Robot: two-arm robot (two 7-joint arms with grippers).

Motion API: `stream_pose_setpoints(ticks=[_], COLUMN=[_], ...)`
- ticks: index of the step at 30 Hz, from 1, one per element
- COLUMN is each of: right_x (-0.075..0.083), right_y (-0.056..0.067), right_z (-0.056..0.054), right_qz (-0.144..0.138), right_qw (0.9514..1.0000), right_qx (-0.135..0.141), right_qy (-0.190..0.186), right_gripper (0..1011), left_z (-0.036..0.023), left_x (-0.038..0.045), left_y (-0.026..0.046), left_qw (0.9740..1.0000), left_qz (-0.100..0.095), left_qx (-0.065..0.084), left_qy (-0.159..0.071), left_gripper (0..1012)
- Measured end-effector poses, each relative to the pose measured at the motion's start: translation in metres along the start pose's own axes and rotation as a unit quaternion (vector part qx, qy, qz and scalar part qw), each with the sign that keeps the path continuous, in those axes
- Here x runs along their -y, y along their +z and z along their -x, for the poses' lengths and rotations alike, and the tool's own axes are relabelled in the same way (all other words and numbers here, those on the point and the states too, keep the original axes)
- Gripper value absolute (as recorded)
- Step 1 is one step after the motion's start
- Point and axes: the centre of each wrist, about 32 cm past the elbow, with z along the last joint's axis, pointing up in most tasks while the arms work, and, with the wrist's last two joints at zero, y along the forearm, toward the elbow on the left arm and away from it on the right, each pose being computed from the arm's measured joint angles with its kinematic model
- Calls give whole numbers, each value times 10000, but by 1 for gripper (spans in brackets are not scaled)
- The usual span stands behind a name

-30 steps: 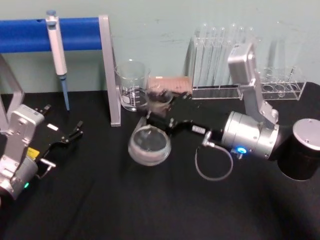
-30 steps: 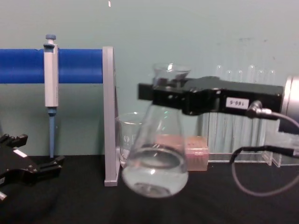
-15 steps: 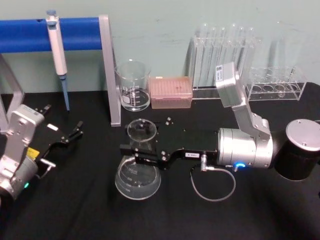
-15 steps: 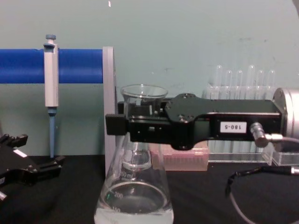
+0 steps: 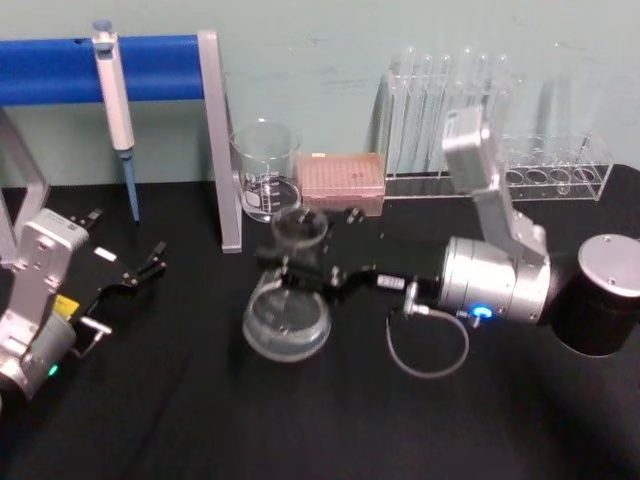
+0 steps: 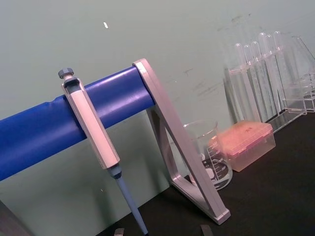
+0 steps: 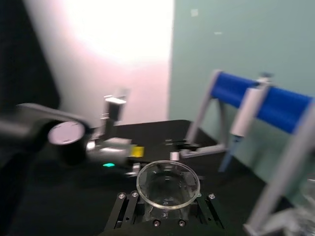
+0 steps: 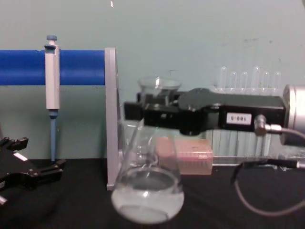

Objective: Grasp the erlenmeyer flask with one hand, shake it three times, then place it back.

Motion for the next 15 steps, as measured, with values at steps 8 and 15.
stream_pose_setpoints(ticks=[8, 15], right_x=[90, 184], right_y=[-10, -45], right_z=[-80, -163], right_qz=[-110, -68], right_qw=[9931, 9775], right_qx=[-145, -139], right_qy=[-1156, -2104], right_gripper=[453, 453], left_z=[0, 0], left_x=[0, 0], left_y=[0, 0], left_qw=[10000, 10000], left_qz=[1, 0], left_qx=[0, 0], left_qy=[0, 0], left_gripper=[1001, 1001])
